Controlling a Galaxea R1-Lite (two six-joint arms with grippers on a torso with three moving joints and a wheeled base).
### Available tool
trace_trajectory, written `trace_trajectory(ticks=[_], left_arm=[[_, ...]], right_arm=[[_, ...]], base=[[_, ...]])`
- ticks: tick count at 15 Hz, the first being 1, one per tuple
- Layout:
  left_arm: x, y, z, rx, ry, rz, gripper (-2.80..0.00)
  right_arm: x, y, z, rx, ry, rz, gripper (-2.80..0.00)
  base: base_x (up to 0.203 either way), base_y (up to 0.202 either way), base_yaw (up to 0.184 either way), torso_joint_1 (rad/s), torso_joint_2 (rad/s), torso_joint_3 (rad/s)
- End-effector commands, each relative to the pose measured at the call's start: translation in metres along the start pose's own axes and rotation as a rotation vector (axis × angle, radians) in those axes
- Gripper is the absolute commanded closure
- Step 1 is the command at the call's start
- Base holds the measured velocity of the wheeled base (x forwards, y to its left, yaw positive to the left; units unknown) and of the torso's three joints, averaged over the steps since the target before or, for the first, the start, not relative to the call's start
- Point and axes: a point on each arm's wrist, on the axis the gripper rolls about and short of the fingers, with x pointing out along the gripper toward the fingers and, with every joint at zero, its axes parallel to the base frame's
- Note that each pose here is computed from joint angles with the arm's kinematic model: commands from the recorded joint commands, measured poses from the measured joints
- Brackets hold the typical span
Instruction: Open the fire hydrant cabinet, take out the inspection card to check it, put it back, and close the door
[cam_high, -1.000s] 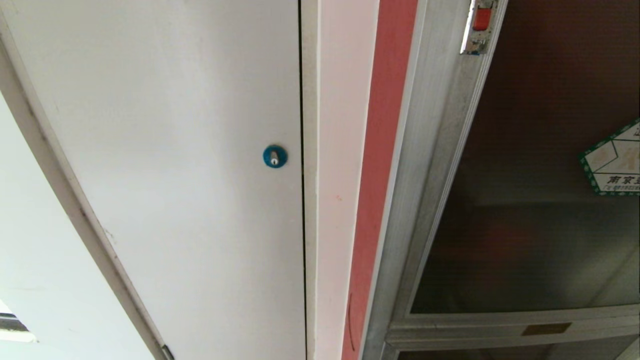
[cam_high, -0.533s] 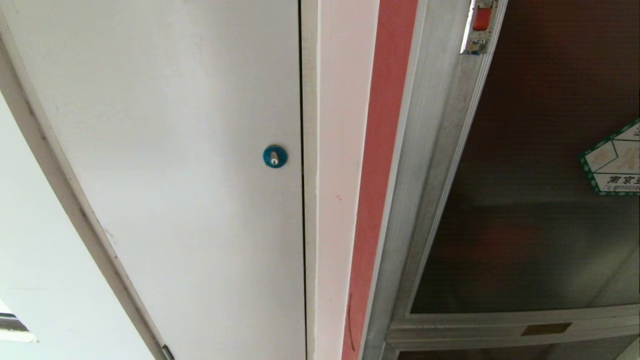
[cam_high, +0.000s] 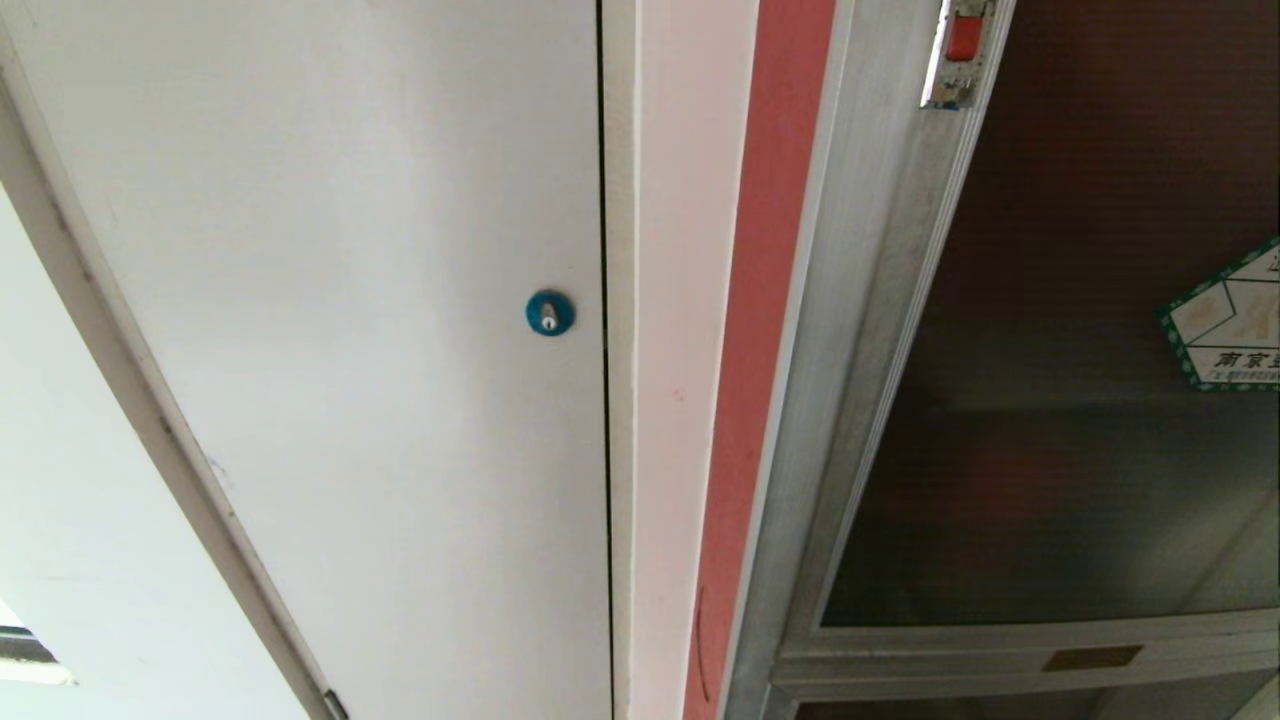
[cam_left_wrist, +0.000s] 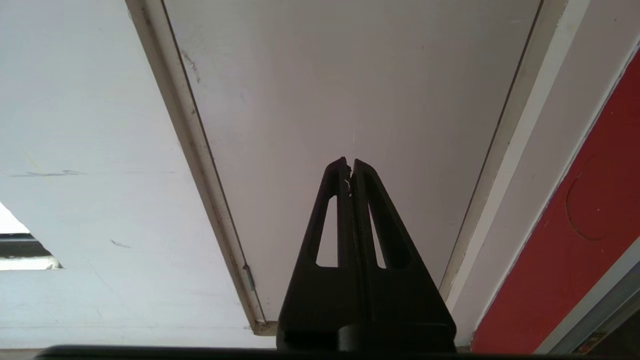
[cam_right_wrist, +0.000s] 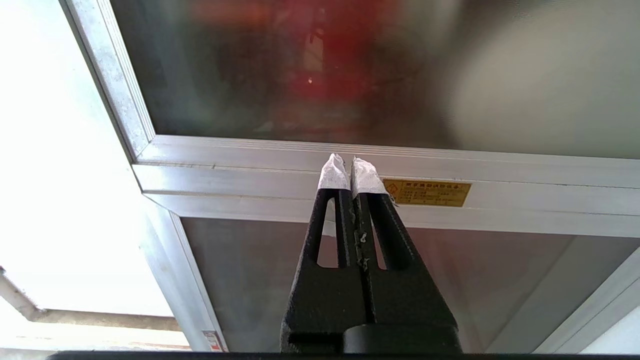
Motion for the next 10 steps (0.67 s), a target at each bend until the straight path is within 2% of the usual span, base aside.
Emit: trace_trajectory(ticks=[1, 10], left_arm=[[0.0006, 0.0000, -0.0021, 0.000, 0.009, 0.000, 0.00], [0.0006, 0.0000, -0.0020, 0.000, 0.008, 0.000, 0.00]], right_arm=[[-0.0001, 0.0000, 0.0000, 0.003, -0.002, 0.001, 0.00], [-0.0001, 0.0000, 0.0000, 0.006, -0.002, 0.000, 0.00]], base=[[0.000, 0.000, 0.000, 0.000, 0.00, 0.000], [0.000, 0.000, 0.000, 0.000, 0.00, 0.000]])
